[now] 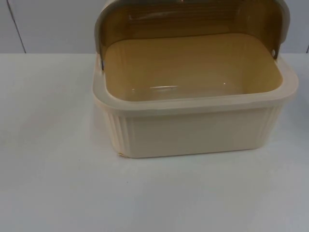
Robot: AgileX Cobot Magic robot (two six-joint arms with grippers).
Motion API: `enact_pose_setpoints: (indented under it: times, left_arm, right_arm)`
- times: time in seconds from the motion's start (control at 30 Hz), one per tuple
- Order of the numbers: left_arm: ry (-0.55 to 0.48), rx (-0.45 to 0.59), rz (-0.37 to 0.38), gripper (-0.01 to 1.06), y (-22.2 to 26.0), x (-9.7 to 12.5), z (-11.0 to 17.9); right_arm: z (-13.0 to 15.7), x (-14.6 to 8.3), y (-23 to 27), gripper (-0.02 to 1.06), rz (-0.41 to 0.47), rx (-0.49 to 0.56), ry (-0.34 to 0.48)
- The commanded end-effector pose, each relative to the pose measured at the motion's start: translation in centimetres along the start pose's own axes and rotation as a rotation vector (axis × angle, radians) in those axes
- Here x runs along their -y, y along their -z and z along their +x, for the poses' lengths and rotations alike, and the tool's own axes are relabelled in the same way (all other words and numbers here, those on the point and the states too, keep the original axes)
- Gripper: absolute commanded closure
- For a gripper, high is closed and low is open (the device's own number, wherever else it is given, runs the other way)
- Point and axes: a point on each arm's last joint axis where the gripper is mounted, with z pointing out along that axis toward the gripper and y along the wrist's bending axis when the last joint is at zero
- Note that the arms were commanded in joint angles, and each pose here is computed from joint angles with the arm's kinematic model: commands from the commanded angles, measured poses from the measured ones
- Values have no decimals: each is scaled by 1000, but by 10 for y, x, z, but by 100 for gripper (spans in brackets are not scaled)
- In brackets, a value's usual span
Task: Open the box lid with the left hand, place the block into the box with the right hand, then close the box lid with the left hand.
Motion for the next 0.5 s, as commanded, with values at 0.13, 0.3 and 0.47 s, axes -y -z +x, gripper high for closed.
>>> enact_pose_setpoints:
  times: [0.13,0.3,0.47]
  left_arm:
    - [4,40,98,105,-9,13,-3]
    - [27,66,296,105,-22,24,7]
    - [39,58,284,105,-34,26,13]
  right_arm:
    - [-3,0,2,-1,0,18,9]
    - [-2,0,2,-1,0,13,9]
    - [-1,0,2,-1,0,-4,9]
